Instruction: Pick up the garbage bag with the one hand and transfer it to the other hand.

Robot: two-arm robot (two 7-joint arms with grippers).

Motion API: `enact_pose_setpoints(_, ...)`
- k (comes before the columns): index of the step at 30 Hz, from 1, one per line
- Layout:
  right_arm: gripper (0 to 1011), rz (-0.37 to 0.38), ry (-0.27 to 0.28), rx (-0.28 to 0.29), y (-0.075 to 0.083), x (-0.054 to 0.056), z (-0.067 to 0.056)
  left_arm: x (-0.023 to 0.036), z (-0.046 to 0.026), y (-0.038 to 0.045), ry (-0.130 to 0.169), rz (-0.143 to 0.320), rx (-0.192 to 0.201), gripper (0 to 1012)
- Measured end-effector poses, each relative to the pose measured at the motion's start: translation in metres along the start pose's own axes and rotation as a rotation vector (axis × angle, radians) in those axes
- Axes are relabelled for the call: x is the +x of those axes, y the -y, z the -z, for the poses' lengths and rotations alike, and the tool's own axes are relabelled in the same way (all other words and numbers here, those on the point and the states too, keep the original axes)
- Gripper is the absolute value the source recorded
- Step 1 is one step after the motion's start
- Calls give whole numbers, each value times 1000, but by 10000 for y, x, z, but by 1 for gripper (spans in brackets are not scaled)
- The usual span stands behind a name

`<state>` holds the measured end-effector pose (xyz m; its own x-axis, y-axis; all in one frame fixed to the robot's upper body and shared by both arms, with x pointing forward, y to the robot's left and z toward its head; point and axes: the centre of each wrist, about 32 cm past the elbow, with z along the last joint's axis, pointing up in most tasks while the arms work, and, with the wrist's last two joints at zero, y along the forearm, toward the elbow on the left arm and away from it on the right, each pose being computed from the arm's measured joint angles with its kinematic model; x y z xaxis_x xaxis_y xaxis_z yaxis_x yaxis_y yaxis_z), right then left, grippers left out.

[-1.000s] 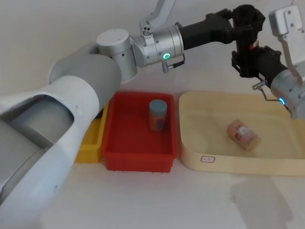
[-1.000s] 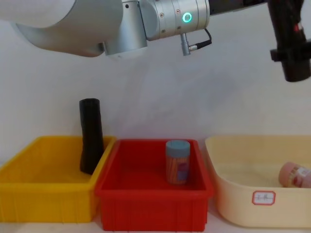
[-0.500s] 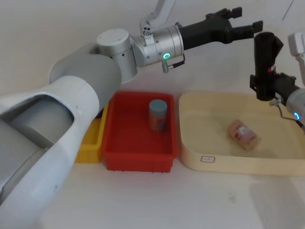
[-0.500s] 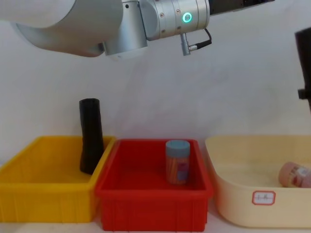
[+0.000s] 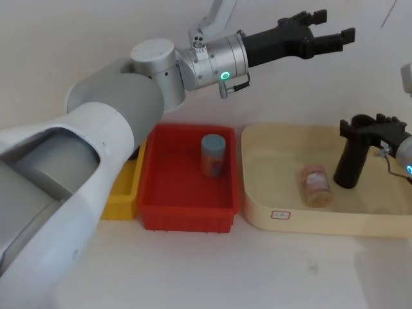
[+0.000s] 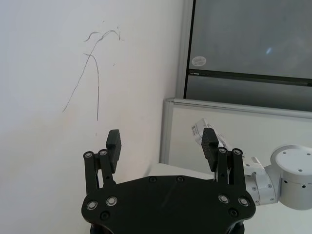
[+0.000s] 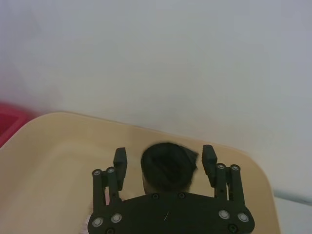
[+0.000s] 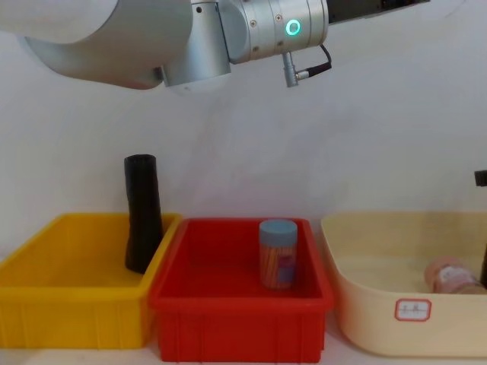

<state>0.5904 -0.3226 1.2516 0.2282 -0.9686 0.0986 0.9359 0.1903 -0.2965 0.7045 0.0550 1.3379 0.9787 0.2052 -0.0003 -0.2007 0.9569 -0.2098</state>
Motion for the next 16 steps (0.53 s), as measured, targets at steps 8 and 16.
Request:
enact_pose_setpoints(8,1004,-3,-13,-10,-8,46,47,0,0,0,0,0,0,1001)
enact_pose_setpoints(16,1004,-4,-22,-16,-13,72,77,0,0,0,0,0,0,1001)
